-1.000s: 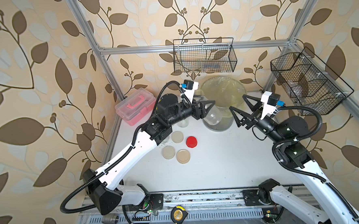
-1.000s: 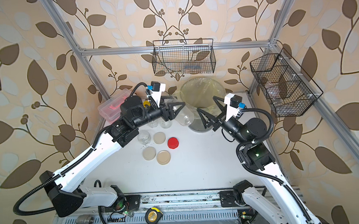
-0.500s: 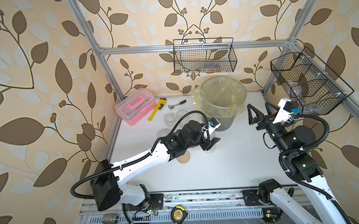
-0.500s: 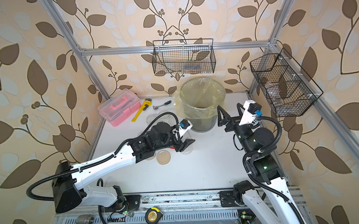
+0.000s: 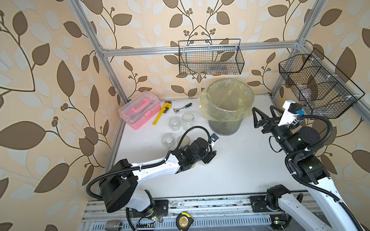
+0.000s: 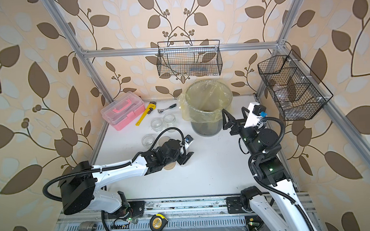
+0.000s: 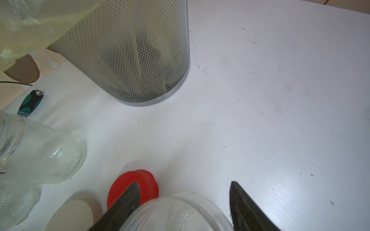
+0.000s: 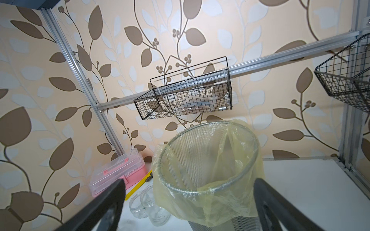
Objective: Empty moldy tea leaves from jars
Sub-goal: Place the jar at the center of the board.
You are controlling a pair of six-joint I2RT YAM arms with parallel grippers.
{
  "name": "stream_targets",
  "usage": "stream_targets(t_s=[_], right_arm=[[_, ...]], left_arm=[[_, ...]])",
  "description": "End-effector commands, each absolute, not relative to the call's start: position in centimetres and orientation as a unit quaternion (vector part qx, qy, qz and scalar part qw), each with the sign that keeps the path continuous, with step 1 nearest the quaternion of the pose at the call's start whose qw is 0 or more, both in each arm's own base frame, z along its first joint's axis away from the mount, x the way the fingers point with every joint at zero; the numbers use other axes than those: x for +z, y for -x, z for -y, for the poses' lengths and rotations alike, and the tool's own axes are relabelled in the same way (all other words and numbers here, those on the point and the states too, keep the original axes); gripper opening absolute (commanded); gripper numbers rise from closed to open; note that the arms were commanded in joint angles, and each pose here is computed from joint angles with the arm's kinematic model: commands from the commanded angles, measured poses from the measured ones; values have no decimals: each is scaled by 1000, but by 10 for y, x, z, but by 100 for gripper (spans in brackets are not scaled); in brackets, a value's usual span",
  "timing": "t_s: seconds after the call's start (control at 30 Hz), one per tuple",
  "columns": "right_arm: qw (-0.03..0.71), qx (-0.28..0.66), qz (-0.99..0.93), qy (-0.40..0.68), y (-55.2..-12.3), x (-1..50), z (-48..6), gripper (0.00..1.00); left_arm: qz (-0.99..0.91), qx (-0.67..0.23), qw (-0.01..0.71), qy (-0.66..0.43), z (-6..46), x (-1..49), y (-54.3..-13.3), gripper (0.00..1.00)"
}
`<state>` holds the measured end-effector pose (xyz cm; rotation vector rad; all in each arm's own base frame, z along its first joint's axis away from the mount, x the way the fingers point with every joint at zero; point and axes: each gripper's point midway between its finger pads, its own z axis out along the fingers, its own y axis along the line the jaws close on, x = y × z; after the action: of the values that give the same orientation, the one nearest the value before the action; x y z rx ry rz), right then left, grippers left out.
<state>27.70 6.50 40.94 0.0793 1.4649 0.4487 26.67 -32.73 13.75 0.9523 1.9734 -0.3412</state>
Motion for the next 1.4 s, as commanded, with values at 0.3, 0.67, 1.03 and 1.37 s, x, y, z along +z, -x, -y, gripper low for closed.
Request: stream_targets(t_s=[0.3, 0.67, 1.03, 1.37], right_arm=[[710, 230, -664, -40, -285, 411, -72, 100], [708, 240, -663, -41, -292, 414, -76, 100], [707, 232, -667, -42, -291, 412, -74, 100], [695, 180, -694, -50, -288, 387, -60, 100]], left_arm=[[-787, -85, 484, -374, 320, 114, -284, 58], [-784, -107, 483, -374, 317, 111, -274, 86], [-779, -127, 500, -357, 315, 129, -271, 99], [-743, -174, 591, -262, 284, 228, -265, 99]])
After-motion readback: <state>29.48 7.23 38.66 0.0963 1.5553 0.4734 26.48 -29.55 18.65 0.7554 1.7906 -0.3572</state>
